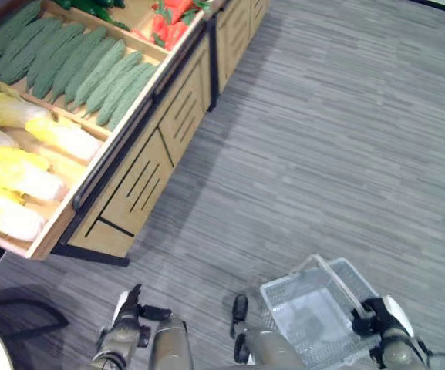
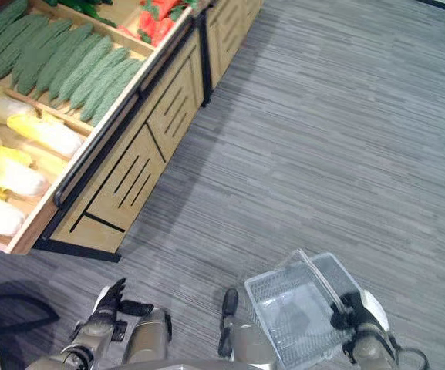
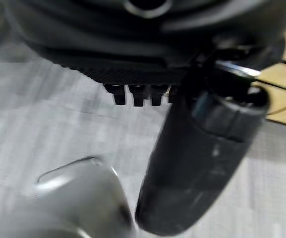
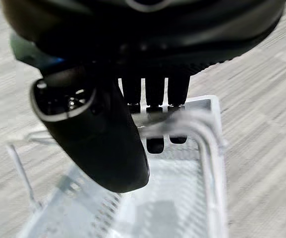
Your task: Get the vegetables into the basket
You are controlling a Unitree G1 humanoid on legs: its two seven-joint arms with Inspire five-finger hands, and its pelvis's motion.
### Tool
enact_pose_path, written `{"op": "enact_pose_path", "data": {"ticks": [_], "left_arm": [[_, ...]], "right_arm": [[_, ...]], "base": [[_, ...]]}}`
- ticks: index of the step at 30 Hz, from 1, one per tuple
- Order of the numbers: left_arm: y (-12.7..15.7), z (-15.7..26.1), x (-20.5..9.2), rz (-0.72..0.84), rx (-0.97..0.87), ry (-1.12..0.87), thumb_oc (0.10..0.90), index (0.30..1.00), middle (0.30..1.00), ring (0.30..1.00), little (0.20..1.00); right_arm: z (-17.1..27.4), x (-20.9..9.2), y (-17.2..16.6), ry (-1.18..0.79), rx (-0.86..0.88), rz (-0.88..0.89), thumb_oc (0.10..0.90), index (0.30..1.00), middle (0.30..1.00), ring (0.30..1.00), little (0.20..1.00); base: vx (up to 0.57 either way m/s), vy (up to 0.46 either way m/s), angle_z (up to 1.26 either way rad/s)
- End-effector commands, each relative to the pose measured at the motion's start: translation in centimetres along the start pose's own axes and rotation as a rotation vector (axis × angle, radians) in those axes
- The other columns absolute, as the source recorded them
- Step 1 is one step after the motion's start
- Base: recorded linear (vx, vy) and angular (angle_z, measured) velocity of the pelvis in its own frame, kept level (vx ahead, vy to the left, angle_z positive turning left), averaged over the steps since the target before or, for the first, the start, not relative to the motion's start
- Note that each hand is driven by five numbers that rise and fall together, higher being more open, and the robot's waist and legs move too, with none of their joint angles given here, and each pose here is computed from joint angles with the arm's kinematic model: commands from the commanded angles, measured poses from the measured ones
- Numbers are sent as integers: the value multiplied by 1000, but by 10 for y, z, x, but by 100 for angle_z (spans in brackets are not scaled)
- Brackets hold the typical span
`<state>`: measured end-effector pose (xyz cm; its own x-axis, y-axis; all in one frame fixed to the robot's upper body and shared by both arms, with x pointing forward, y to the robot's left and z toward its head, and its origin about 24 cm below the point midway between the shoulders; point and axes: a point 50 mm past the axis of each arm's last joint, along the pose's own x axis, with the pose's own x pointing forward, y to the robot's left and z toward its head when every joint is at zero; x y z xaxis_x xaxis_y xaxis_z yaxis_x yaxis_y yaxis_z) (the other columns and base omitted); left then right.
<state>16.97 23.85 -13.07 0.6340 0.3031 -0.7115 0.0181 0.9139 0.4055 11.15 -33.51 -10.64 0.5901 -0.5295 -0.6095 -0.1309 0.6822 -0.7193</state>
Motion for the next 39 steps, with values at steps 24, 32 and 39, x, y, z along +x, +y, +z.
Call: {"op": "enact_pose_path", "data": {"ticks": [24, 32, 39], "left_arm": [[36, -21, -3, 96, 41, 58, 900, 1000, 1000, 1000, 1000], [34, -25, -4, 105, 3, 83, 900, 1000, 1000, 1000, 1000], [30, -35, -7, 109, -44, 122, 900, 1000, 1000, 1000, 1000]], "right_arm": [[46, 14, -30, -166, 33, -140, 400, 300, 300, 300, 300], [49, 16, -27, -162, 28, -127, 400, 300, 300, 300, 300], [22, 13, -20, -44, 30, -93, 400, 300, 300, 300, 300]], "base": [[202, 143, -15], [237, -103, 46], [205, -256, 130]]}}
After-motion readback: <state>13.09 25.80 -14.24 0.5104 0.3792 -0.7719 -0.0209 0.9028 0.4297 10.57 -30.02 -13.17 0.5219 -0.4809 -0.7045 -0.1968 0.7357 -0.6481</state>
